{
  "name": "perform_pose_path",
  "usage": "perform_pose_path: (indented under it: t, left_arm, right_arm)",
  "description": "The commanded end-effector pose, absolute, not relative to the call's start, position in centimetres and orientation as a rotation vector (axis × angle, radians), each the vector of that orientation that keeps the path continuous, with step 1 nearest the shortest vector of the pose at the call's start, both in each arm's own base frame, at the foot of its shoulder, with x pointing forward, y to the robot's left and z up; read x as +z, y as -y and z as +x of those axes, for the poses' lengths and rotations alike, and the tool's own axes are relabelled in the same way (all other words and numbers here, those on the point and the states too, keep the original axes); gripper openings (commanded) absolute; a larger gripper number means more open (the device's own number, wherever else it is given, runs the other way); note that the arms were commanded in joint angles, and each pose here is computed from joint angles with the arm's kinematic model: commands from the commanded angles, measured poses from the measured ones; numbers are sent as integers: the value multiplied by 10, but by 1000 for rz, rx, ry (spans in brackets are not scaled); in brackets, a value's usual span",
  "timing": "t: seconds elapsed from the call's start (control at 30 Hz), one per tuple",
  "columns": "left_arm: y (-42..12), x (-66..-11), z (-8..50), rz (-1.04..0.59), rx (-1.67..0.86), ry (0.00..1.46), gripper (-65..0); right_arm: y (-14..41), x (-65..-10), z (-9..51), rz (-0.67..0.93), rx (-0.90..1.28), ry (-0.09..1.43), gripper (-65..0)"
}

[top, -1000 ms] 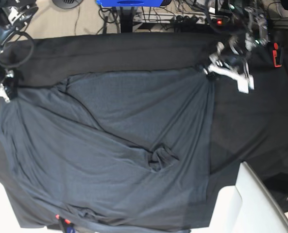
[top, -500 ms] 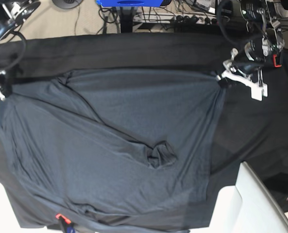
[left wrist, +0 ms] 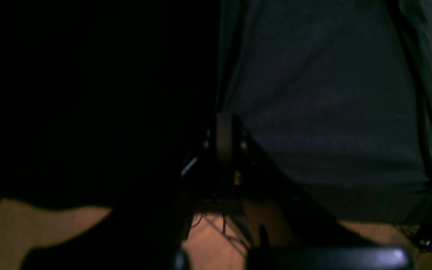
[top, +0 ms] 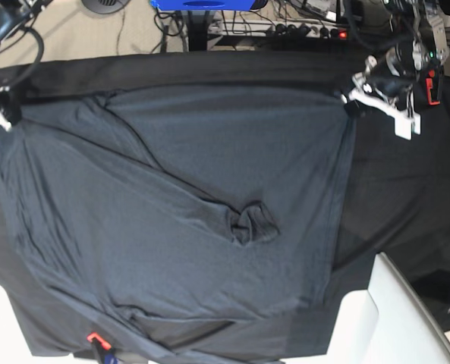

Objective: Fold the T-shirt properly
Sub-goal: 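Grasp the collar edge corners with both grippers and pull them apart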

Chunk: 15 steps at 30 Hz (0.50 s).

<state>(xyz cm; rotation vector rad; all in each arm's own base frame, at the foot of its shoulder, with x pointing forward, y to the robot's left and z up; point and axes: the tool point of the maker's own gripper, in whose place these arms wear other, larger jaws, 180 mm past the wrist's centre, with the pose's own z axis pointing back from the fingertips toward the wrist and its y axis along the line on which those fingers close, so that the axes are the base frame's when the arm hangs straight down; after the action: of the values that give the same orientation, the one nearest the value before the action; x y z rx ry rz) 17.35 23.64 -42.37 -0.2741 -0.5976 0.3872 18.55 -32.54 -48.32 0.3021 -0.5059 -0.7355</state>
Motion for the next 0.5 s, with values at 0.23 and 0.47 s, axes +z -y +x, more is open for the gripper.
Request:
perform_pose_path:
  t: [0.23,0.47]
  left_arm:
    - [-237,-409,197,-283,366,664,-650]
    - [-228,-403,235,-345,343,602,-650]
  right_arm:
    - [338,-464,216,264,-853,512,-644]
    - [327,-450,264,270,-965,501,-644]
